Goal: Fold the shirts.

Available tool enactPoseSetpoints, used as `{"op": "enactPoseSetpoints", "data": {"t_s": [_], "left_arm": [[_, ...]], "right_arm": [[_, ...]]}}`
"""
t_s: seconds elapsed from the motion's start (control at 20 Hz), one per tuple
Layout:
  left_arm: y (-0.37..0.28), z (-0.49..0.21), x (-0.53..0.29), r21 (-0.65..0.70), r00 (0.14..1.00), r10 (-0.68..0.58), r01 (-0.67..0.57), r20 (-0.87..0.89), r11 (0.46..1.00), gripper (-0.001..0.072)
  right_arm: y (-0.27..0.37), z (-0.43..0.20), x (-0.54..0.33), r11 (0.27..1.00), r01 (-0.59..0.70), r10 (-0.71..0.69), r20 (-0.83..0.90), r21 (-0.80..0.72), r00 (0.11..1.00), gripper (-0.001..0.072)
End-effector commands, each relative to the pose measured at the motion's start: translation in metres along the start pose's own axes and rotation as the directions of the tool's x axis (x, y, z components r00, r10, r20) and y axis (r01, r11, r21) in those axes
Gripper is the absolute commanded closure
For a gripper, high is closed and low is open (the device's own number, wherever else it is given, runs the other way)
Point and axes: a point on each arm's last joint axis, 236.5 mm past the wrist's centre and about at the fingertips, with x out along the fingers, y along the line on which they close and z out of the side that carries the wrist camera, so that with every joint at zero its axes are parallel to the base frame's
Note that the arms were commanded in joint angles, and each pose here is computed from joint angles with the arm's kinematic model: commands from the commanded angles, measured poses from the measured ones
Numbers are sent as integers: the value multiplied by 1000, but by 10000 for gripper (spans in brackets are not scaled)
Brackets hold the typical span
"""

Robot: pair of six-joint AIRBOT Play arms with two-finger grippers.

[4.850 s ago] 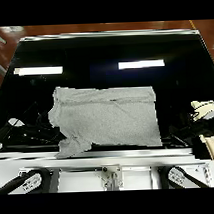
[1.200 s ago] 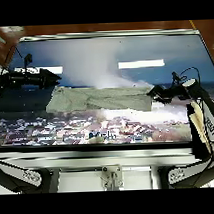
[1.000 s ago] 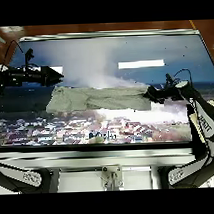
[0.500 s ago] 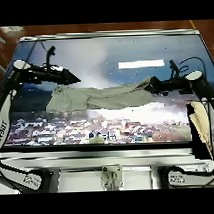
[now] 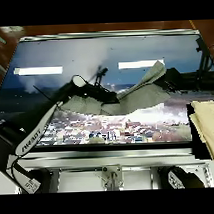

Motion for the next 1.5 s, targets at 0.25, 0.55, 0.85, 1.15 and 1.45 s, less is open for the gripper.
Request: {"op": "enactPoseSetpoints", "data": {"t_s": [0.25, 0.55, 0.85, 1.15, 1.45], "left_arm": [[-37, -8, 62, -55, 996, 15, -10, 83, 998, 679], [-14, 100, -150, -18, 907, 103, -105, 408, 994, 679], [-80, 96, -399, 40, 665, 121, -222, 737, 974, 679], [-166, 18, -457, 156, 626, 84, -320, 775, 935, 679], [-142, -2, -450, 109, 658, 212, -412, 723, 905, 678]], "right_arm": [[31, -22, -59, 998, 64, -61, 108, -23, 992, 657], [63, 21, -1, 994, -74, 87, 175, -75, 981, 657], [70, -44, 207, 997, -75, 73, -69, -28, 995, 656], [73, -100, 329, 939, -124, 148, -50, 321, 988, 19], [47, -74, 253, 988, -156, 151, -206, -12, 967, 20]]}}
